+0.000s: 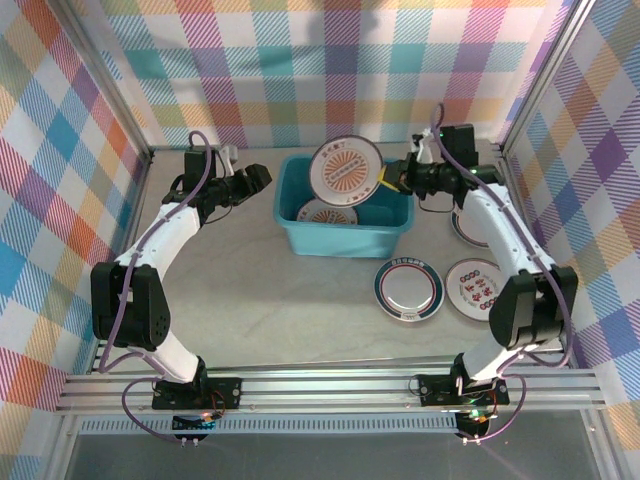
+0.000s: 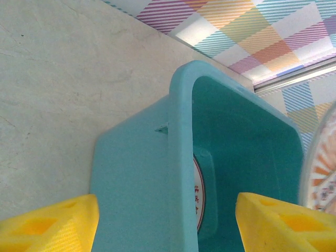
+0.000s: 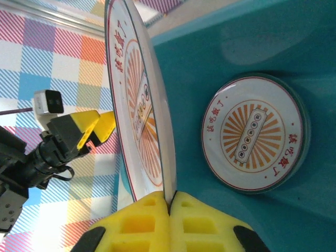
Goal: Place the plates into the plastic bin on the countertop
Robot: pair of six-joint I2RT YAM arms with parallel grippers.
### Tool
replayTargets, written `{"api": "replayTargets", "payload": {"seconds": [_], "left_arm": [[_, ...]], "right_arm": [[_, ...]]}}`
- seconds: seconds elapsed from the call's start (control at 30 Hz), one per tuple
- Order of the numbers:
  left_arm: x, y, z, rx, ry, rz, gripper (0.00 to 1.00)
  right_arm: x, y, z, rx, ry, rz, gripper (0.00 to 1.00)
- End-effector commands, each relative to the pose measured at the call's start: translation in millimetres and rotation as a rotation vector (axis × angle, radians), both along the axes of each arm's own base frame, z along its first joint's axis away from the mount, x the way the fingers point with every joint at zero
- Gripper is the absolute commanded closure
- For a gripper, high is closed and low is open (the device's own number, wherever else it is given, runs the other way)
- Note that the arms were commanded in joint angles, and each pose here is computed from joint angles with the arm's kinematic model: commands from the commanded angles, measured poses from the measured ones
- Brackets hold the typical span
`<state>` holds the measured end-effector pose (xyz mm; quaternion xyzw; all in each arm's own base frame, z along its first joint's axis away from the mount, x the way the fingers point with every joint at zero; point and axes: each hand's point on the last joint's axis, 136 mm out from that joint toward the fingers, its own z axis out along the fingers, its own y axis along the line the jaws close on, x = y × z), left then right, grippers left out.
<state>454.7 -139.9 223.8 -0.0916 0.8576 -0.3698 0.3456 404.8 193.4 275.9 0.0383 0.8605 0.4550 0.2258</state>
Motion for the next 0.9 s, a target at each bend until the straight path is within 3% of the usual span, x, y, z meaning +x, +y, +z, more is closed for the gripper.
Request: {"api": "replayTargets", "payload": {"seconds": [0.0, 0.87], "left_arm": [[-6.9, -5.5, 8.2, -0.007, -0.023, -0.028, 0.30], [-6.4, -14.8, -17.5, -0.008, 0.055, -0.079, 0.31]], "right_arm": [[5.8, 18.3, -3.4, 0.036, -0.013, 0.056, 1.00], [31.7, 64.6, -83.1, 0.049, 0.155, 0.156, 1.00]]}}
